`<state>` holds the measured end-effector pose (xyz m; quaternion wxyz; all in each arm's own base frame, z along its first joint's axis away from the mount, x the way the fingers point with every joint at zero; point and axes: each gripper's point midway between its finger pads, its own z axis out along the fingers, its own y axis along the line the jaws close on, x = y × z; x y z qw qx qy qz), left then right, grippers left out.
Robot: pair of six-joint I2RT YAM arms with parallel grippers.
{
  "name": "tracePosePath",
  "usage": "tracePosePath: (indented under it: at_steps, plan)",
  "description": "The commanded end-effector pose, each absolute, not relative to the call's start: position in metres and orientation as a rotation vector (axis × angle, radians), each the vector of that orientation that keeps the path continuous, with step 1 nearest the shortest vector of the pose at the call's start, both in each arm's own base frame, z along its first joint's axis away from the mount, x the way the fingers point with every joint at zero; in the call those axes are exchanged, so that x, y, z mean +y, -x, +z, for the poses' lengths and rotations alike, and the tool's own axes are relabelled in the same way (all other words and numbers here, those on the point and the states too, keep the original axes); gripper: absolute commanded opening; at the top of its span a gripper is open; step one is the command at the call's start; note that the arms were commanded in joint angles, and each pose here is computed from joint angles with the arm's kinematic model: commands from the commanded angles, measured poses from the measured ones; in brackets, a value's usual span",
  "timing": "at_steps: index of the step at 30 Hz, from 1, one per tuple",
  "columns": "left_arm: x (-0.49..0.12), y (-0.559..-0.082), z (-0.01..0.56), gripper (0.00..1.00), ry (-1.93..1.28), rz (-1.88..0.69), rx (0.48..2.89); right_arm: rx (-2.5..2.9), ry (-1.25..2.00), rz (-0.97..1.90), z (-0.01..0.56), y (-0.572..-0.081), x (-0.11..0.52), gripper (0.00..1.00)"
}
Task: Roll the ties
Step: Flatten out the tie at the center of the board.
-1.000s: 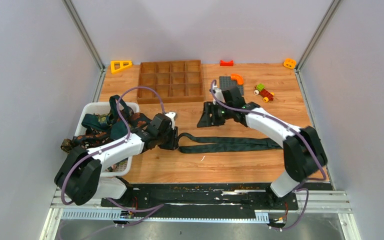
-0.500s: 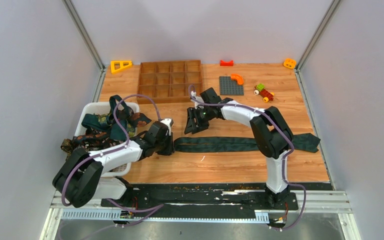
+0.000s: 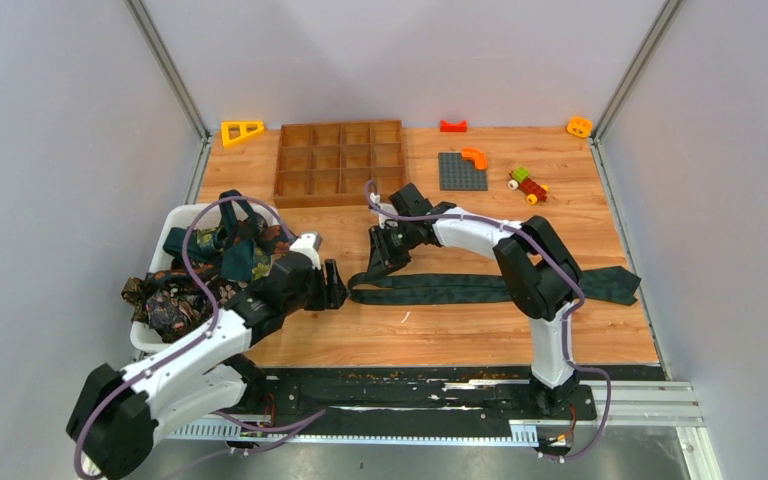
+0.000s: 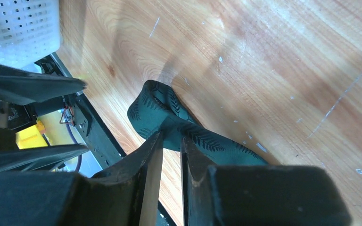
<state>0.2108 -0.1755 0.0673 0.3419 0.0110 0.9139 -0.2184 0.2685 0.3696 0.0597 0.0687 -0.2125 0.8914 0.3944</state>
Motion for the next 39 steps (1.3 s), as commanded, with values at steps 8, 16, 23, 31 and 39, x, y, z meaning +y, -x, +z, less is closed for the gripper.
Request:
tracePosePath:
  at_steps: [8,16,23,31,39]
  plan:
    - [-0.171,-0.235,0.099,0.87,0.356,-0.569,2.295,2.572,0.623,1.069,0.1,-0.269,0.361,0.26]
    - [-0.195,-0.242,0.091,0.91,0.647,-0.675,2.364,2.469,0.376,0.728,0.119,-0.276,0.298,0.31]
    - [-0.201,-0.245,0.073,0.94,0.854,-0.726,2.353,2.38,0.207,0.549,0.105,-0.259,0.238,0.32]
    - [-0.215,-0.256,0.056,0.89,0.913,-0.74,2.379,2.315,0.183,0.534,0.099,-0.25,0.219,0.32]
    - [-0.219,-0.259,0.04,0.56,0.898,-0.719,2.406,2.296,0.222,0.567,0.093,-0.247,0.222,0.32]
